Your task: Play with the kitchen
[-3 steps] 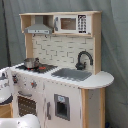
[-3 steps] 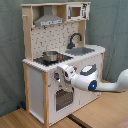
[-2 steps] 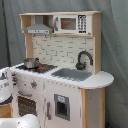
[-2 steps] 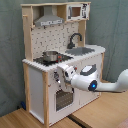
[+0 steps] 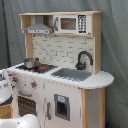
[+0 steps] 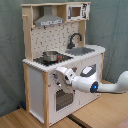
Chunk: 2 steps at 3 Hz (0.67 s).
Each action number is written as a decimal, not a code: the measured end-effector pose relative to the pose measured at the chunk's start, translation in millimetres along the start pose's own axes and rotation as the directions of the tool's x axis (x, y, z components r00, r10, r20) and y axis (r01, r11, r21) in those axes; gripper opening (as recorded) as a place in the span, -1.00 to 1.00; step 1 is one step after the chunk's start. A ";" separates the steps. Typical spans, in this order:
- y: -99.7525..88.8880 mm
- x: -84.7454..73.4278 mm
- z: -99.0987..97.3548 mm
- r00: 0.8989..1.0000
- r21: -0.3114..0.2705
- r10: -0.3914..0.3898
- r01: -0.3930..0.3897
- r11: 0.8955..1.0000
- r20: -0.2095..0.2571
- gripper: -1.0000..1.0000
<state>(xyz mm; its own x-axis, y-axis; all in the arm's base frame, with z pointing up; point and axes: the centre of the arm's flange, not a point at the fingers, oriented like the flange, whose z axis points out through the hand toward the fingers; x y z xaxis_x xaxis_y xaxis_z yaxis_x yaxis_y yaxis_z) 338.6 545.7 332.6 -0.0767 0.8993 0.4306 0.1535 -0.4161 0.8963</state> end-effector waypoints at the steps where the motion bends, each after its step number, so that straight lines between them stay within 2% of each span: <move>1: -2.2 -1.3 0.4 0.993 -0.006 -0.115 0.115 0.993 0.000 1.00; 2: -4.3 -2.9 1.2 0.974 -0.014 -0.224 0.224 0.974 0.004 1.00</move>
<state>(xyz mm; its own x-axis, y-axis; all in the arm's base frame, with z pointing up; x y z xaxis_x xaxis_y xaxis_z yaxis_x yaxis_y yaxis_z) 339.3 545.1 327.4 -0.1054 0.9702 0.2181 0.1182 -0.2055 0.9715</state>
